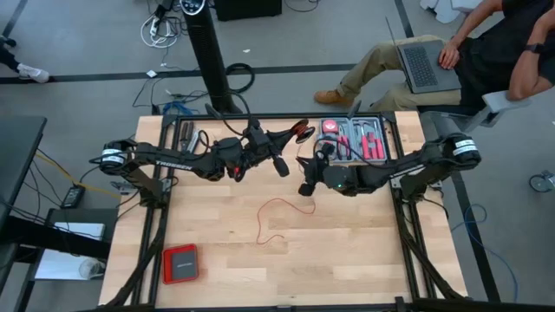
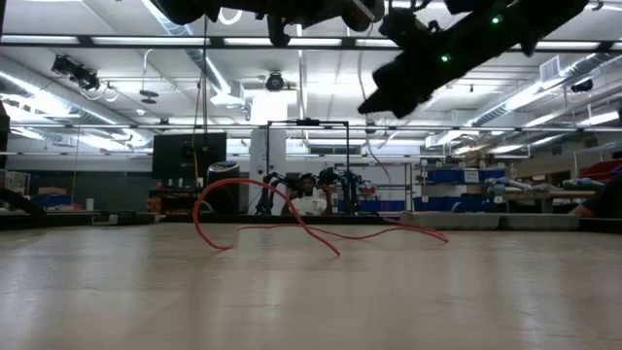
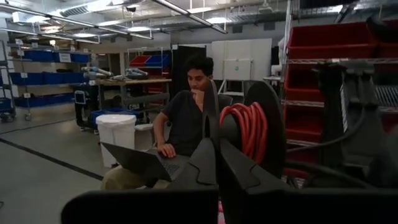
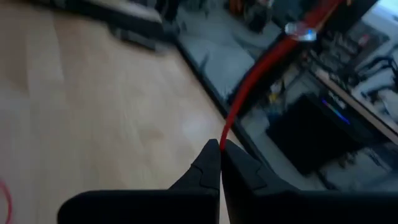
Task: Coil cords
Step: Coil the red cable wire onto the black spool
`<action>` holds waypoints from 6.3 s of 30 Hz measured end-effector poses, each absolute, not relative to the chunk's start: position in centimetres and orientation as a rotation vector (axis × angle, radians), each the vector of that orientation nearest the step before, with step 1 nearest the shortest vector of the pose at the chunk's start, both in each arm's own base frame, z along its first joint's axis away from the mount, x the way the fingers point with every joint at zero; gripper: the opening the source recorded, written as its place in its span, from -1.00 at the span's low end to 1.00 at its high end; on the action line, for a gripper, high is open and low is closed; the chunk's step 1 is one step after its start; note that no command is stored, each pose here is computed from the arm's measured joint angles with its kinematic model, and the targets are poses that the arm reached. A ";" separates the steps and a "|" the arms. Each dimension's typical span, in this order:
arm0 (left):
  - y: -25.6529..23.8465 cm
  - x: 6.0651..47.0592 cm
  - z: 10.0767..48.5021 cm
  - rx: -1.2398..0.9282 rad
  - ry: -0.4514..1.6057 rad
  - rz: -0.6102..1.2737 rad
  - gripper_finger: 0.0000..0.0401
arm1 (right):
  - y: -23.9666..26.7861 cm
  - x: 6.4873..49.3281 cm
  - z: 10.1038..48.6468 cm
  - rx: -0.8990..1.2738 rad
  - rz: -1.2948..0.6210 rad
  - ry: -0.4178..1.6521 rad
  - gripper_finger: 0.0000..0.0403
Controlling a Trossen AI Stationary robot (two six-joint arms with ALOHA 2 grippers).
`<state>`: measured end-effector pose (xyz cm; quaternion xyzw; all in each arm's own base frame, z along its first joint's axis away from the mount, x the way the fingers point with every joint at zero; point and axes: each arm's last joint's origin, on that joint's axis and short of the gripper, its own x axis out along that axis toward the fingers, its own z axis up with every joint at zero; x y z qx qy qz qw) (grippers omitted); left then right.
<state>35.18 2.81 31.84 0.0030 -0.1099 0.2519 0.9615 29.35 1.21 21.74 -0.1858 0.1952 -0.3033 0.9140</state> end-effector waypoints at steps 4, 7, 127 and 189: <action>3.0 35.3 31.5 -0.002 -0.203 0.549 -1.00 | 1.1 30.1 22.7 -0.387 -0.571 0.336 -1.00; 3.5 35.5 30.7 0.033 -0.138 0.596 -1.00 | 1.3 30.6 23.6 -0.396 -0.518 0.380 -1.00; 0.8 33.6 22.2 0.190 -0.432 0.093 -1.00 | 0.3 23.0 29.8 -0.093 -0.107 -0.024 -0.51; 0.9 34.5 27.5 0.020 0.078 0.029 -0.47 | -1.2 22.8 31.3 -0.210 -0.180 -0.162 -1.00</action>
